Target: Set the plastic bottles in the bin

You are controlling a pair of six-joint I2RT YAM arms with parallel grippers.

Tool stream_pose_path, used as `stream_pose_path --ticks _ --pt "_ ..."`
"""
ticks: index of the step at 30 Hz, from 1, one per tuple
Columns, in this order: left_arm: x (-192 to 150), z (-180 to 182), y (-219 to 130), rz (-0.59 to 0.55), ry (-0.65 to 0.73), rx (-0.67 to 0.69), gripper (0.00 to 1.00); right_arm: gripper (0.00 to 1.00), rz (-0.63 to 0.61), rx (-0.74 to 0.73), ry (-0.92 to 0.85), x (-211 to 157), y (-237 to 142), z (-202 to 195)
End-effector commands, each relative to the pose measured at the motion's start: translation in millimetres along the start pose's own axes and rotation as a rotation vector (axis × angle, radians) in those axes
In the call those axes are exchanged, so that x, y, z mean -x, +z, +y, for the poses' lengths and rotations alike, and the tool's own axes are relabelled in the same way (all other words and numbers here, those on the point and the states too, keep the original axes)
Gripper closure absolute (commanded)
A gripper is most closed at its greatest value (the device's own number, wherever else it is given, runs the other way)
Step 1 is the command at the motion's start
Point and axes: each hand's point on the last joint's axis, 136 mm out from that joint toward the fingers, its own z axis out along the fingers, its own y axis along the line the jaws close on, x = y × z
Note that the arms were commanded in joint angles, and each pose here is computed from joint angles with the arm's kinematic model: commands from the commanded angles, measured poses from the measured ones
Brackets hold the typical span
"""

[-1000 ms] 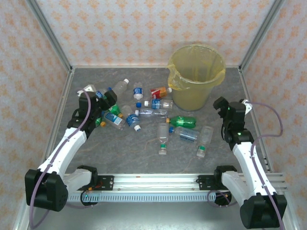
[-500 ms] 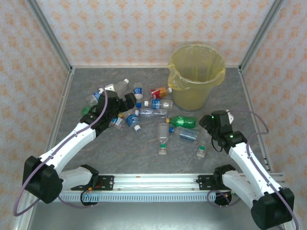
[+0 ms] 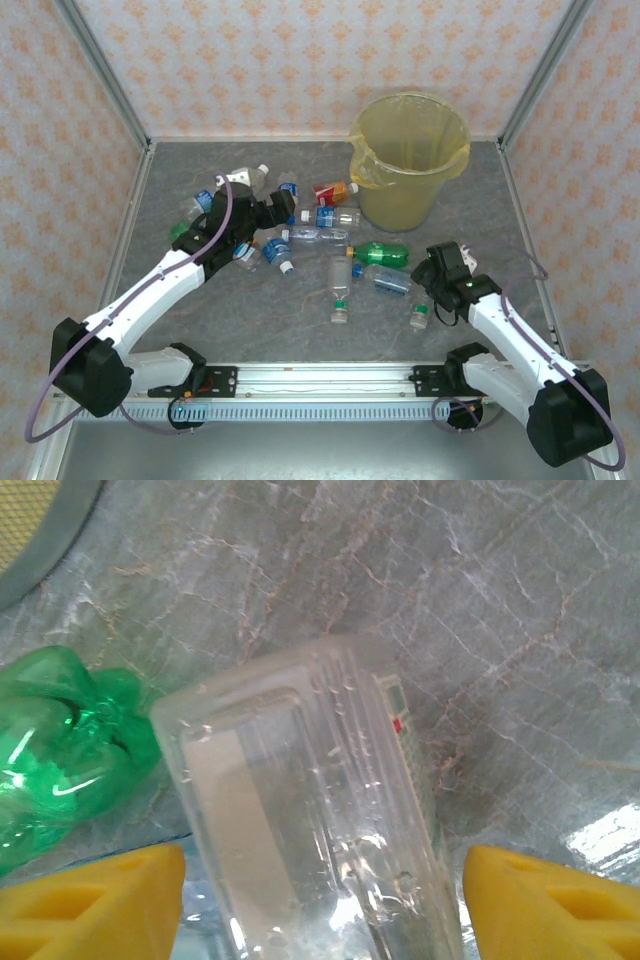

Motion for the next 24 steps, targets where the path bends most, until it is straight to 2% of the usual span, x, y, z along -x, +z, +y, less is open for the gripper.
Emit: stream_pose_path --ticks 1,24 --pt "5 -14 -1 0.008 0.036 -0.032 0.01 0.27 -0.001 -0.018 0.014 -3 5 -5" --pt "-1 -8 -9 0.011 0.054 -0.024 0.01 0.23 0.073 -0.057 -0.012 -18 26 -9"
